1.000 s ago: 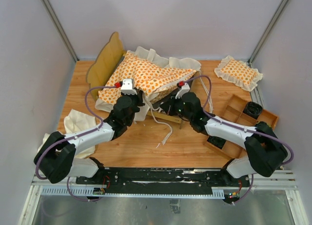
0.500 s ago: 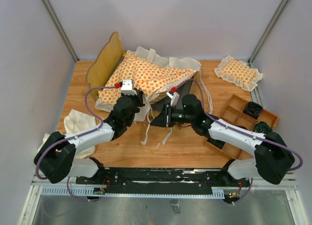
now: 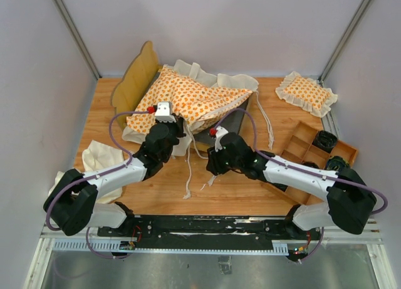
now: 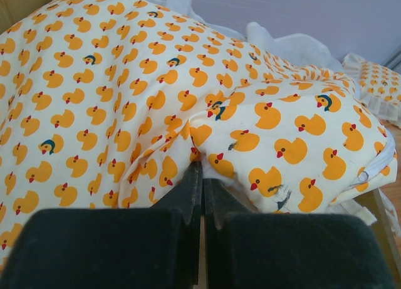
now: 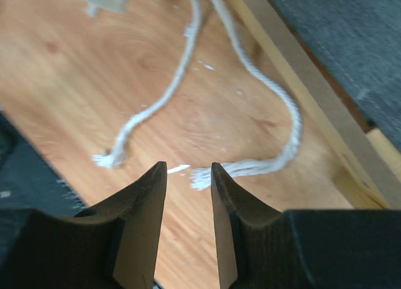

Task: Set up the pet bed
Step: Cross the ropes on the bed frame.

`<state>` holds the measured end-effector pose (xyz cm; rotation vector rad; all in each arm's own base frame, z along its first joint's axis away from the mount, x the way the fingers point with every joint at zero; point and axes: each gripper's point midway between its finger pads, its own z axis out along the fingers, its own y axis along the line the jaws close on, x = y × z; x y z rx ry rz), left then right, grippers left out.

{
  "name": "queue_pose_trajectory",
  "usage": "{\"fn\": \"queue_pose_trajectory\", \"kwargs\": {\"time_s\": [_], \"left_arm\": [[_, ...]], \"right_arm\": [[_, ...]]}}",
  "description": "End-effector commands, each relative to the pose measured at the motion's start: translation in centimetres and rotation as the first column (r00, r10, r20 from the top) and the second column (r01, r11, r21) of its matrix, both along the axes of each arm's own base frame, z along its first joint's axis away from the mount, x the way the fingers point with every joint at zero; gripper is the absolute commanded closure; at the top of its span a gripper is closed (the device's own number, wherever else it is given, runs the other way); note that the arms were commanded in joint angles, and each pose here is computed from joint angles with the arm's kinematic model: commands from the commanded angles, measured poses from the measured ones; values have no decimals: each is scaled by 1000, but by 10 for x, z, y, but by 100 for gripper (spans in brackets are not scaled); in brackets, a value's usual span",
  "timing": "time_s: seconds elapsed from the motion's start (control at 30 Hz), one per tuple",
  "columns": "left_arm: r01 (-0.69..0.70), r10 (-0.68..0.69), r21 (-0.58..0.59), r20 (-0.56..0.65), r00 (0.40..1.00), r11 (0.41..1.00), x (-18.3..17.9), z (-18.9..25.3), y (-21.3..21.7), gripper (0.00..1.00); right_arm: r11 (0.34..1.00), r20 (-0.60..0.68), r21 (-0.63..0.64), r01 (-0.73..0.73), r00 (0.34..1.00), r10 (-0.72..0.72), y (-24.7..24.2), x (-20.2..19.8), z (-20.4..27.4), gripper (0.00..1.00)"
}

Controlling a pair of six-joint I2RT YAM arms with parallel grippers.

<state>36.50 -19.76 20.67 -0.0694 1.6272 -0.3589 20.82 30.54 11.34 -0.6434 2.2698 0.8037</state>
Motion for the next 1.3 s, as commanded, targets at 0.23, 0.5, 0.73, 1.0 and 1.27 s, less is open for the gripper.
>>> {"fn": "queue_pose_trajectory", "kwargs": {"time_s": [0.23, 0.5, 0.73, 1.0, 1.27], "left_arm": [[-18, 19, -48, 26, 999, 999, 4, 9, 9, 100], [-19, 20, -50, 30, 999, 999, 4, 11, 10, 100], [-18, 20, -52, 31, 999, 998, 5, 12, 10, 100], [-11, 13, -51, 21, 1000, 999, 6, 8, 8, 100], [-6, 7, -49, 27, 1000, 999, 6, 11, 7, 100]], "right_arm": [[819, 316, -428, 383, 912, -261, -49, 44, -33, 69], [772, 389, -480, 417, 890, -239, -47, 62, -48, 69], [762, 373, -506, 404, 899, -229, -48, 69, -68, 69], [866, 305, -429, 257, 944, -129, -20, 58, -69, 70], [784, 334, -535, 314, 931, -145, -37, 68, -86, 69]]}}
